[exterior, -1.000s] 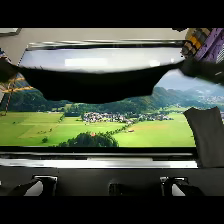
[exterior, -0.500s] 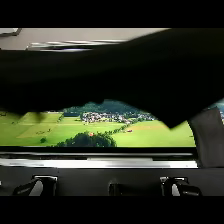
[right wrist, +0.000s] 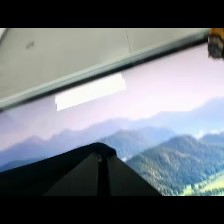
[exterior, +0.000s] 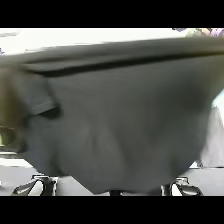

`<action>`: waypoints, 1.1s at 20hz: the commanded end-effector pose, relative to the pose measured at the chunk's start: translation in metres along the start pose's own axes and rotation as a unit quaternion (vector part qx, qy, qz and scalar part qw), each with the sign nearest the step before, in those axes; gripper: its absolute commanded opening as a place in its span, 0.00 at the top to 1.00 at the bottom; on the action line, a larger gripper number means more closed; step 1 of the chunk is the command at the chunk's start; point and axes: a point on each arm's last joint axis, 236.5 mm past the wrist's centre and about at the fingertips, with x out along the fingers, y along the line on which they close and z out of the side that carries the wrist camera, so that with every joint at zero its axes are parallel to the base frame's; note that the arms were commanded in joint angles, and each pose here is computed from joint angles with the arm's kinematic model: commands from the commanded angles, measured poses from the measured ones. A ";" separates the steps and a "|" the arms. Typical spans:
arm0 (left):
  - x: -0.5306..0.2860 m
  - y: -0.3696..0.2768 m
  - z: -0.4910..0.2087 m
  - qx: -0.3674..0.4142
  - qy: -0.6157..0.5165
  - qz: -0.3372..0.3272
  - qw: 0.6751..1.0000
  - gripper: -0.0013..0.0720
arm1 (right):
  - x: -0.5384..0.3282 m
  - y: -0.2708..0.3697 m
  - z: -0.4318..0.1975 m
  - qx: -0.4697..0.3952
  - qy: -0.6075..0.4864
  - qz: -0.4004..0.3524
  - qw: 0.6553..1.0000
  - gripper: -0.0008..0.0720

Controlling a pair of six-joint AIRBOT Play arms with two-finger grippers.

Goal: Fold the clothes and pants, and hang the long-sleeved shirts on hangers.

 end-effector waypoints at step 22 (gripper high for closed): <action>0.363 0.072 -0.252 -0.026 0.416 -0.034 0.908 0.45 | 0.325 -0.162 -0.232 0.037 0.380 -0.049 0.923 0.50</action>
